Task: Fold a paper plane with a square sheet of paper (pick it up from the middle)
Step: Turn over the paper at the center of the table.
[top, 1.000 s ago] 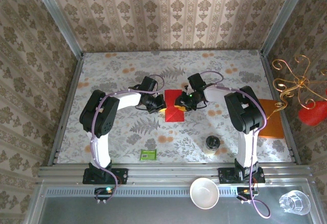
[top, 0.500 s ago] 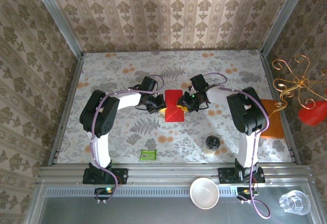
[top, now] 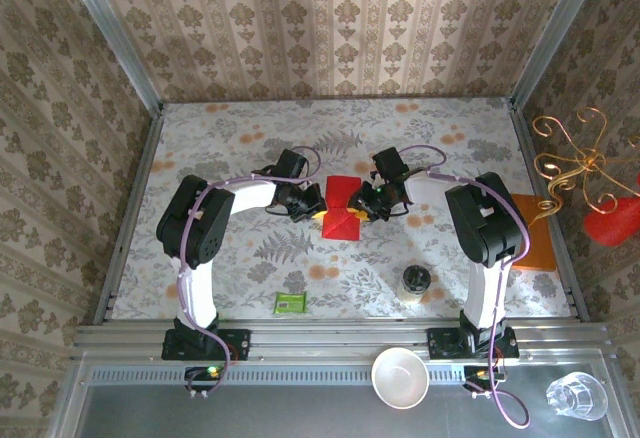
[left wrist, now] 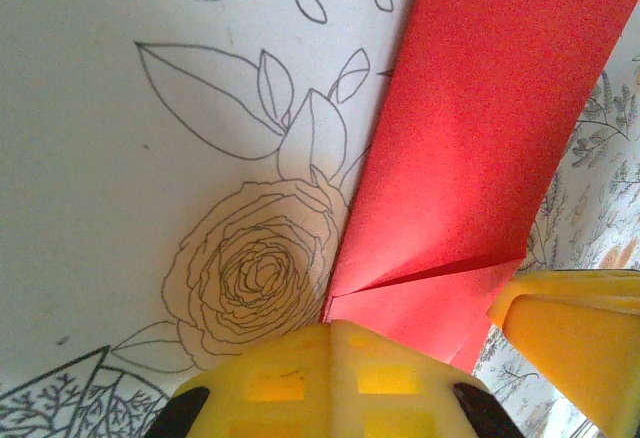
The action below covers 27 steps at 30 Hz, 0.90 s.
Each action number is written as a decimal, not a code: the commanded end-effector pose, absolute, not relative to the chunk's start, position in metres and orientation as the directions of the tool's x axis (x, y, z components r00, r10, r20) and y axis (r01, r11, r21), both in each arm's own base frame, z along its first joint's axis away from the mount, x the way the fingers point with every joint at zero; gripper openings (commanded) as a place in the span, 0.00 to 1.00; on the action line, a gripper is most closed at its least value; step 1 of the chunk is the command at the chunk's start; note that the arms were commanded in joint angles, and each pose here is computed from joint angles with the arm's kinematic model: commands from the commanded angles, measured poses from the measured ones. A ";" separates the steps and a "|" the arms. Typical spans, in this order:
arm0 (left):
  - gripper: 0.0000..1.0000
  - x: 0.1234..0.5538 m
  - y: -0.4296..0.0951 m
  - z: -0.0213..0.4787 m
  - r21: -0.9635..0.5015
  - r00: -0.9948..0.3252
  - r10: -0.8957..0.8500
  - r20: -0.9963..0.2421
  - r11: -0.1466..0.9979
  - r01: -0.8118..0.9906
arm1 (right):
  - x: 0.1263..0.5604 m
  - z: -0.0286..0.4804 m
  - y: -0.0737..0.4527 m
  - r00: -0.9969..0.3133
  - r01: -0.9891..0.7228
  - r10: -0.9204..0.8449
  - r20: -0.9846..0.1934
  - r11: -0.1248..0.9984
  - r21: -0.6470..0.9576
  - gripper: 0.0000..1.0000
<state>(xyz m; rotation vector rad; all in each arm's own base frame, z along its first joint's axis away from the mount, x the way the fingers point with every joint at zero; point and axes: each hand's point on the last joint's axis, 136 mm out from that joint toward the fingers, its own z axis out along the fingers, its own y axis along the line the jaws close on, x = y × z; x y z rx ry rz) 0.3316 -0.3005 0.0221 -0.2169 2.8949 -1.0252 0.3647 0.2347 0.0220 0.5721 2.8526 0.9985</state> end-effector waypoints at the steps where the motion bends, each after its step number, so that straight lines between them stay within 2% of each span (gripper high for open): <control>1: 0.00 0.318 -0.287 -0.006 -0.561 -0.982 -0.179 0.058 0.808 -0.181 | 0.358 0.022 0.233 -0.918 0.357 0.386 0.084 0.718 0.598 0.29; 9: 0.00 0.319 -0.289 -0.004 -0.571 -0.982 -0.180 0.060 0.800 -0.182 | 0.361 0.023 0.238 -0.915 0.363 0.393 0.094 0.696 0.620 0.30; 16: 0.00 0.319 -0.290 -0.001 -0.578 -0.981 -0.184 0.062 0.794 -0.186 | 0.367 0.034 0.255 -0.918 0.340 0.380 0.114 0.604 0.721 0.30; 27: 0.00 0.320 -0.290 0.003 -0.583 -0.981 -0.186 0.056 0.791 -0.183 | 0.366 0.037 0.256 -0.921 0.311 0.381 0.086 0.582 0.751 0.27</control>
